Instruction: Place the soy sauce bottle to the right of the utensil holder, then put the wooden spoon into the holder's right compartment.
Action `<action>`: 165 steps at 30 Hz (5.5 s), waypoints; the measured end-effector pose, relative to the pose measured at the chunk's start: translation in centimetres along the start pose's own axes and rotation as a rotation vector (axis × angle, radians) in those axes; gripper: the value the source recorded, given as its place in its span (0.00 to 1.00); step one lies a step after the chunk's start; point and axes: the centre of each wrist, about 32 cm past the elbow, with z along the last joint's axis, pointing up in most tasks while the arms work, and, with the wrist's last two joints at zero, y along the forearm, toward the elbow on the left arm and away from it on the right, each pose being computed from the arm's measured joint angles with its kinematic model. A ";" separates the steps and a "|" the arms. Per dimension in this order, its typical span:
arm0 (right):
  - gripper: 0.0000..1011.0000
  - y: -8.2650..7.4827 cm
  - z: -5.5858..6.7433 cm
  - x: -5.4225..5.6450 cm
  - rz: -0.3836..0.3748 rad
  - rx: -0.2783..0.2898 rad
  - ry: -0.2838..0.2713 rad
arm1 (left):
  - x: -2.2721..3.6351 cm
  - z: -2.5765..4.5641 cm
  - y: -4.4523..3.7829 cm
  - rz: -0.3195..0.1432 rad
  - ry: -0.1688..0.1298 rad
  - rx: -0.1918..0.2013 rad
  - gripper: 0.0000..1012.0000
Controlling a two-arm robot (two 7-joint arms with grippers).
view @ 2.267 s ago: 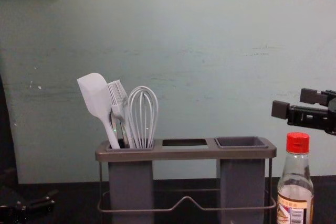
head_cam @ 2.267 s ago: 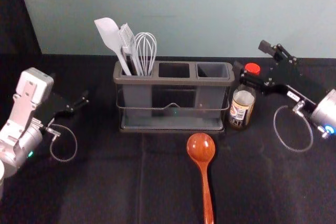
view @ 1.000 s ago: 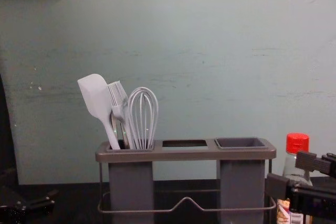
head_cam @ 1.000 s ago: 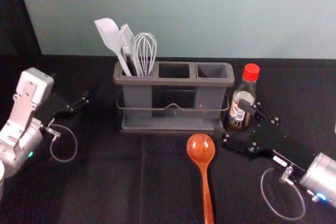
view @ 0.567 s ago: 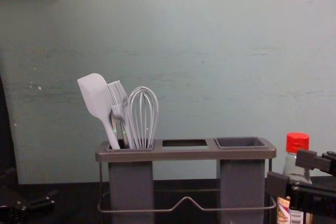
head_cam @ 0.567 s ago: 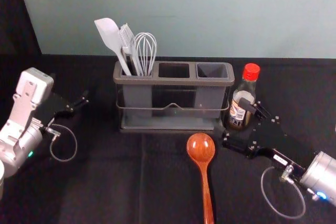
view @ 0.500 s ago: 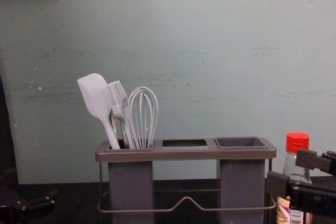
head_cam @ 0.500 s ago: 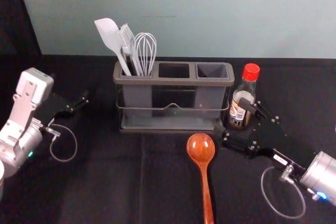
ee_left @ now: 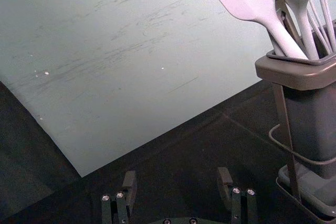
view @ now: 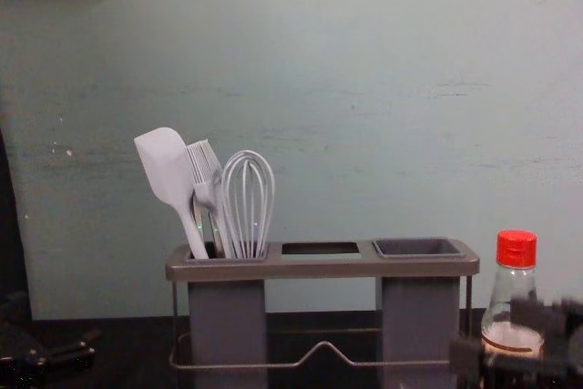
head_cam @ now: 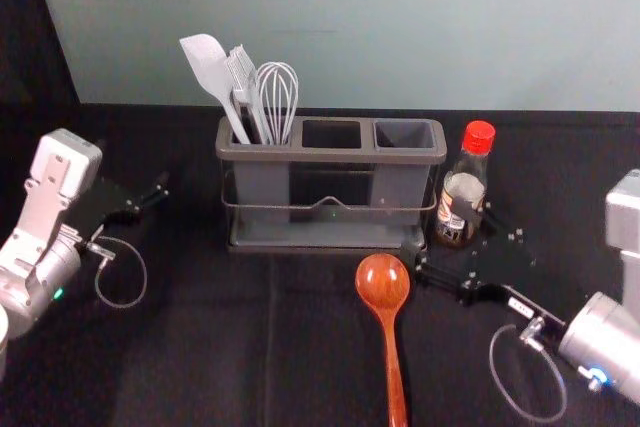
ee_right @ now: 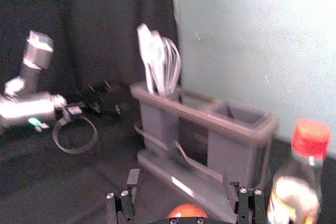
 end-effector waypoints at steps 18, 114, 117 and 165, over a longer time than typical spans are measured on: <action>0.99 2.0 3.6 -2.2 -0.062 -0.461 0.229 | 0.00 0.00 0.00 0.000 0.000 0.000 0.99; 0.99 12.9 5.1 -4.2 -0.236 -0.741 0.107 | 0.00 0.00 0.00 0.000 0.000 0.000 0.99; 0.99 13.0 5.1 -4.2 -0.236 -0.742 0.107 | 0.00 0.00 0.00 0.000 0.000 0.000 0.99; 0.83 14.2 4.6 -3.7 -0.253 -0.750 0.106 | 0.00 0.00 0.00 0.000 0.000 0.000 0.99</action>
